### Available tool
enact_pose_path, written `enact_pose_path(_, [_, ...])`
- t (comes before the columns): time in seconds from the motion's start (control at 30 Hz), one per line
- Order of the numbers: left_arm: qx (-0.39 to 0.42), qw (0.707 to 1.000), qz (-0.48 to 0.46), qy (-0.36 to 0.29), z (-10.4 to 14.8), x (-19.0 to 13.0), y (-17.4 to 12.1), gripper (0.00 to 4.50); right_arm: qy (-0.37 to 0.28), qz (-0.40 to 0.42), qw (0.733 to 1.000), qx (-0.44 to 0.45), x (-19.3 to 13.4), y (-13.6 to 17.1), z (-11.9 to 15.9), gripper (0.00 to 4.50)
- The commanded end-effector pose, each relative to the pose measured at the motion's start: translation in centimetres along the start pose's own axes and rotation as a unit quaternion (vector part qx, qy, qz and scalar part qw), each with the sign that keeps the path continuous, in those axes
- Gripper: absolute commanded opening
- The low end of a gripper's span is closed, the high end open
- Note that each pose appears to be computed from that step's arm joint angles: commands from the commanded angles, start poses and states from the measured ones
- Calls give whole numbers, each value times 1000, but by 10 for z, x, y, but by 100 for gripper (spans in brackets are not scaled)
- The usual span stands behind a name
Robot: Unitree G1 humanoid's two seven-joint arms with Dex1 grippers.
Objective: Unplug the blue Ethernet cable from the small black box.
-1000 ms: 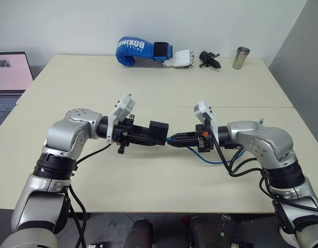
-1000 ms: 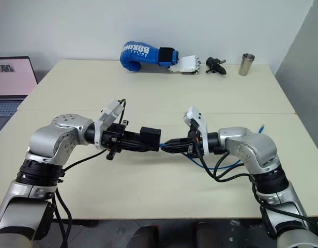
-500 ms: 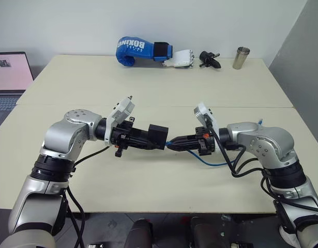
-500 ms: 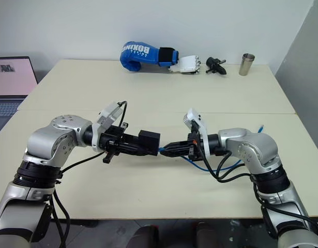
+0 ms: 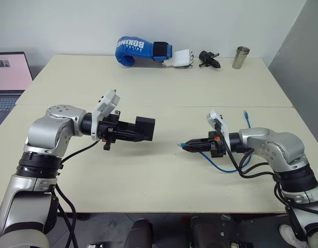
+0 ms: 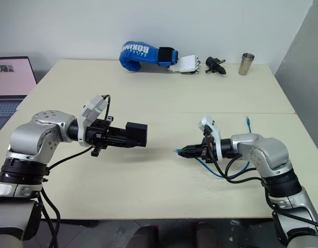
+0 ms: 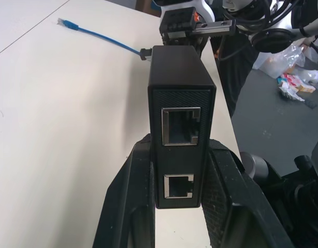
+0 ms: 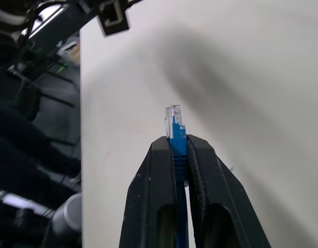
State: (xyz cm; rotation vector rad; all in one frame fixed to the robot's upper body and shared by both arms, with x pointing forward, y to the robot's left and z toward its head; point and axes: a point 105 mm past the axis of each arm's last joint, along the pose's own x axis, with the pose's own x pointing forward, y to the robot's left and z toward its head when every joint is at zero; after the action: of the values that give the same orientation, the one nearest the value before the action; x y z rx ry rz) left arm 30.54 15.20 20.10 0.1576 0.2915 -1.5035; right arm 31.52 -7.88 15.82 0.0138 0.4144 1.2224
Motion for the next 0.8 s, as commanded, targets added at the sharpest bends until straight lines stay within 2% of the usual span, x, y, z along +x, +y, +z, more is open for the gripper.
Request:
enact_pose_path(0.03, [22, 999, 36, -22, 12, -4, 6, 80, -36, -149, 985, -73, -15, -47, 20, 2])
enact_pose_path(0.2, [27, 995, 82, -41, 8, 0, 17, 80, -50, -360, 926, -99, -28, -117, 21, 2])
enact_pose_path(0.27, [29, 995, 89, -45, 7, 3, 18, 80, -46, -400, 910, -95, -30, -133, 13, 2])
enact_pose_path(0.37, [33, 993, 100, -47, 4, 7, 18, 80, -34, -420, 904, -76, -27, -145, -3, 2])
enact_pose_path(0.43, [34, 992, 110, -50, 2, 7, 18, 80, -28, -422, 904, -61, -25, -148, -13, 72])
enact_pose_path(0.63, [33, 987, 142, -62, 0, 5, 21, 80, -34, -404, 914, -31, -25, -144, -19, 183])
enact_pose_path(0.8, [55, 967, 232, -88, 4, -5, 45, 80, -73, -357, 931, -29, -28, -121, 4, 296])
